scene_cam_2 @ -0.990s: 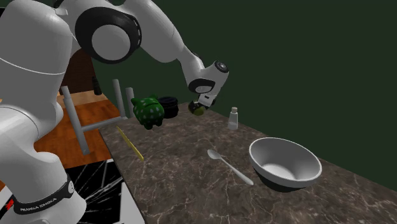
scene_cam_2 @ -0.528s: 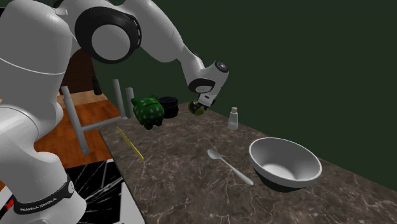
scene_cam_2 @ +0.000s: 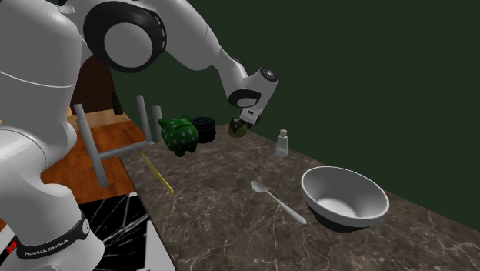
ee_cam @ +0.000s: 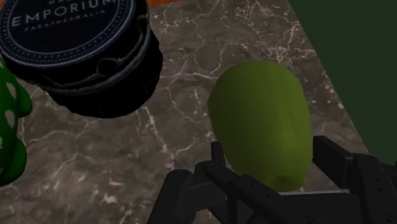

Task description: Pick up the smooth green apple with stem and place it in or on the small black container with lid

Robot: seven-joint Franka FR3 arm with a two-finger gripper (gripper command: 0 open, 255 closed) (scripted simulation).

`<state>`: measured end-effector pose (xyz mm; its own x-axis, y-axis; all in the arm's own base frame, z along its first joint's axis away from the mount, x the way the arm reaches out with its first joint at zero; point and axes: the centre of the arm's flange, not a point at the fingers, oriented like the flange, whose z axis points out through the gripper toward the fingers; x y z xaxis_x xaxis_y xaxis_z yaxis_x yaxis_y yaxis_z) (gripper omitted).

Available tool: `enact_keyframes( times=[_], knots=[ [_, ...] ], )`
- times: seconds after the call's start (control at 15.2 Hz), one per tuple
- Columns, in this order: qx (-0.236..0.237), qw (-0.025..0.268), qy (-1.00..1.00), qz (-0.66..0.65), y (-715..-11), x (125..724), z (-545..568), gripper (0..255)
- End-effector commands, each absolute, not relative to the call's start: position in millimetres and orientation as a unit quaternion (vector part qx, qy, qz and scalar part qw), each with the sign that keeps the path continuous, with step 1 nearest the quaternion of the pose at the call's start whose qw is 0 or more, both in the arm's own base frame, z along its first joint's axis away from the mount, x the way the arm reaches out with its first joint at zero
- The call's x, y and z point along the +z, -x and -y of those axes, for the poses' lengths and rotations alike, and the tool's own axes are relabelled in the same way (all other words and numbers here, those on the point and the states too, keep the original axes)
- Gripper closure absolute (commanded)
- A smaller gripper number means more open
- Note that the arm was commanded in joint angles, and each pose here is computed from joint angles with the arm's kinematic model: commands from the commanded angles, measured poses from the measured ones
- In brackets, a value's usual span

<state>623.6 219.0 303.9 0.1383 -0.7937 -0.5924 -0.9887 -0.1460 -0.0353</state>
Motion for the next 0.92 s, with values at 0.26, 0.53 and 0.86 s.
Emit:
enact_keyframes(
  times=[0.26,0.53,0.86],
  knots=[
    [0.225,0.216,0.723,-0.617,-623,336,-220,255],
    [0.225,0.216,0.723,-0.617,-623,357,-220,255],
    [0.225,0.216,0.723,-0.617,-623,383,-220,255]
  ],
)
